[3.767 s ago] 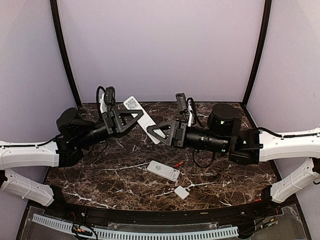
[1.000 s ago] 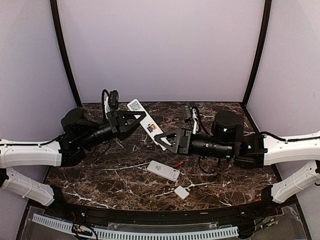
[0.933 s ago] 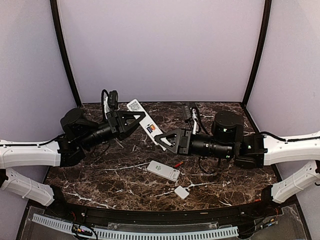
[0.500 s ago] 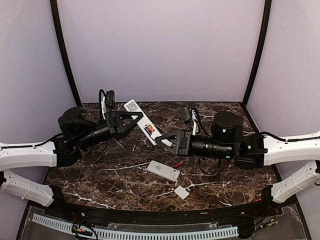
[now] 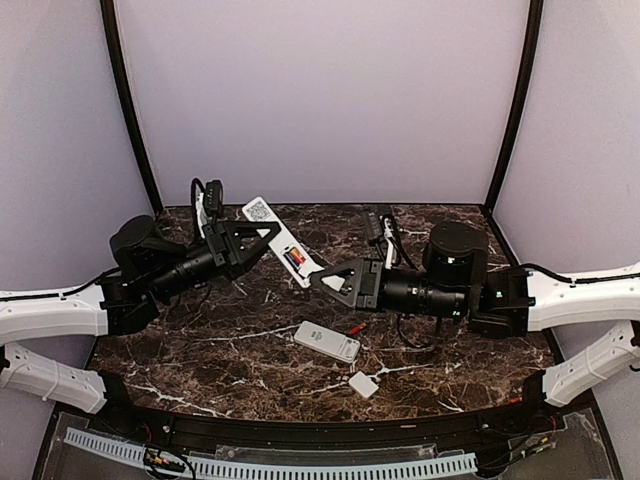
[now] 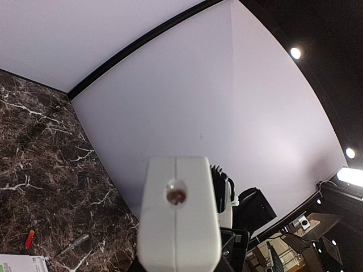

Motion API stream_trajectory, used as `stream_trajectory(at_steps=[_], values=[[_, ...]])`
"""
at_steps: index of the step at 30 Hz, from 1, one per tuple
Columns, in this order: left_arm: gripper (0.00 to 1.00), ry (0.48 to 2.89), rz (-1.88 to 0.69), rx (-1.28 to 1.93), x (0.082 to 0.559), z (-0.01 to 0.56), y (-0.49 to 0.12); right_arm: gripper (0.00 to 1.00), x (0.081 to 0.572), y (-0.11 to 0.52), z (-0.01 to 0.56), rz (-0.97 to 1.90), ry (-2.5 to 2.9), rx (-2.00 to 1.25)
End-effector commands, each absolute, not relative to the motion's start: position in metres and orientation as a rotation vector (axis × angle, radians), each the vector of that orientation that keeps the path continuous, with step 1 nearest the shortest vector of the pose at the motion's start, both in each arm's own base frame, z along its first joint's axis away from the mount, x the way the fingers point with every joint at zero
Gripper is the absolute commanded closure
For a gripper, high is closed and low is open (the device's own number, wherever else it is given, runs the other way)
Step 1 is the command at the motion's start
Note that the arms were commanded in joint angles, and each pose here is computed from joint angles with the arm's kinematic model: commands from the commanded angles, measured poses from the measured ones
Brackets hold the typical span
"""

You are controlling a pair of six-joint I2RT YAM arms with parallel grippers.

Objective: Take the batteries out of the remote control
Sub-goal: Remove the battery cover from the remote control, then place the battery cover at the corner of the board.

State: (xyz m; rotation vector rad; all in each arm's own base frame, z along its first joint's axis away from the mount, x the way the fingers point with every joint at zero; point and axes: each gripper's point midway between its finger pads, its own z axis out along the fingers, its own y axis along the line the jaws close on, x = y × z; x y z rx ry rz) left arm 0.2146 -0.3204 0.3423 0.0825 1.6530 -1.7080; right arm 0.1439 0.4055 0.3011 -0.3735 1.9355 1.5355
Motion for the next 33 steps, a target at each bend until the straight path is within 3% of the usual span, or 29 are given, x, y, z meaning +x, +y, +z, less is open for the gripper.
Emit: stream_trajectory(at_steps=[1, 8, 12, 19, 33], values=[[1.00, 1.602, -1.673, 0.026, 0.217, 0.352, -0.305, 0.84, 0.146, 0.403, 0.283, 1.487, 1.991, -0.365], [1.00, 1.609, -1.668, 0.028, 0.216, 0.351, -0.304, 0.84, 0.146, 0.404, 0.283, 1.492, 1.992, -0.364], [1.00, 1.612, -1.664, 0.024, 0.216, 0.350, -0.303, 0.94, 0.145, 0.404, 0.284, 1.497, 1.988, -0.364], [1.00, 1.695, -1.595, -0.058, 0.223, 0.334, -0.293, 0.98, 0.144, 0.399, 0.287, 1.510, 1.971, -0.355], [1.00, 2.025, -1.427, -0.154, 0.235, 0.243, -0.265, 1.00, 0.155, 0.375, 0.271, 1.335, 2.069, -0.285]])
